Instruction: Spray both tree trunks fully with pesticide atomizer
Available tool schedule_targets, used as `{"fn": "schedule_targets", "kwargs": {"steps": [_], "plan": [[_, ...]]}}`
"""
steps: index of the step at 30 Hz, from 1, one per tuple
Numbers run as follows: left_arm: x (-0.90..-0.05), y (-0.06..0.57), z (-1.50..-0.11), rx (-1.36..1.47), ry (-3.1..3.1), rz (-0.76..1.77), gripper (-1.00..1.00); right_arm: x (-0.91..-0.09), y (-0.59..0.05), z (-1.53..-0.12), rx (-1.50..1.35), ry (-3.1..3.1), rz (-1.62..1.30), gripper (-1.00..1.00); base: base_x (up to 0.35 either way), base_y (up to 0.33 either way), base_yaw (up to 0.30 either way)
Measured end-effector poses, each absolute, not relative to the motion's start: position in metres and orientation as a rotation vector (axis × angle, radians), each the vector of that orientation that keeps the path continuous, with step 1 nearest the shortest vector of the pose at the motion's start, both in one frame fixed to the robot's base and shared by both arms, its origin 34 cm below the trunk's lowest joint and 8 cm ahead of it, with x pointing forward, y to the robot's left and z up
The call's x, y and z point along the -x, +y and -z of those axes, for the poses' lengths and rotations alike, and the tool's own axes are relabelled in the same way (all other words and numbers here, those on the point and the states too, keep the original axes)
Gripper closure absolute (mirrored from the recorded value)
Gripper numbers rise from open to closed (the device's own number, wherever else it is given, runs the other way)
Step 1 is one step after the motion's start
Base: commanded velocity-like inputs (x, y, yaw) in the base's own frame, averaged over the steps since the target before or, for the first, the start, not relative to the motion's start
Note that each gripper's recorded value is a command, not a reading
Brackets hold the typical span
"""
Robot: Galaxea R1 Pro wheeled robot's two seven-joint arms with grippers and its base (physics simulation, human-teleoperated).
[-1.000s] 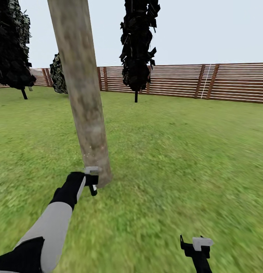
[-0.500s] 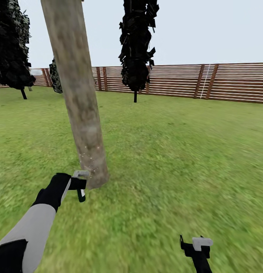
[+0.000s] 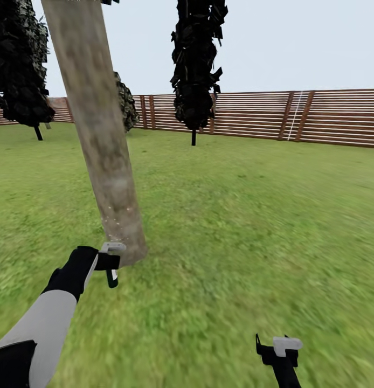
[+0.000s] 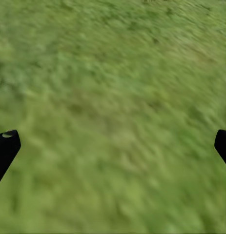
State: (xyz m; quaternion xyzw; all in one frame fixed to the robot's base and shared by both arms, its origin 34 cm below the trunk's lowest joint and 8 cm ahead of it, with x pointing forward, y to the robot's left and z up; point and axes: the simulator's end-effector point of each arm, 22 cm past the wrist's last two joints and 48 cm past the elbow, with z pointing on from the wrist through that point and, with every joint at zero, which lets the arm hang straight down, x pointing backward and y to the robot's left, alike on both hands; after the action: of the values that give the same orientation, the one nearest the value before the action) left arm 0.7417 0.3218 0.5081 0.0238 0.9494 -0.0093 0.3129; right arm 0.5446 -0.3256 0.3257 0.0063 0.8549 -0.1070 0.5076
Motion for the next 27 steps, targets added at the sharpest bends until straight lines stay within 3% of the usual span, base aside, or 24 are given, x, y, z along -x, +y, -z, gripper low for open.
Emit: {"fn": "schedule_targets", "kwargs": {"steps": [8,22,27], "plan": [[-0.734,0.340,-0.499,0.027,2.512,-0.001,1.00,-0.545,-0.325,-0.326,-0.015,2.061,0.258,-1.00,0.019,-0.273,0.266],[-0.721,0.349,-0.456,0.129,2.531,-0.085,1.00,-0.545,-0.327,-0.326,-0.014,2.059,0.260,-1.00,0.229,-0.193,0.017],[-0.728,0.360,-0.462,0.212,2.457,-0.054,1.00,-0.545,-0.327,-0.326,-0.014,2.060,0.260,-1.00,-0.022,-0.274,0.152]]}}
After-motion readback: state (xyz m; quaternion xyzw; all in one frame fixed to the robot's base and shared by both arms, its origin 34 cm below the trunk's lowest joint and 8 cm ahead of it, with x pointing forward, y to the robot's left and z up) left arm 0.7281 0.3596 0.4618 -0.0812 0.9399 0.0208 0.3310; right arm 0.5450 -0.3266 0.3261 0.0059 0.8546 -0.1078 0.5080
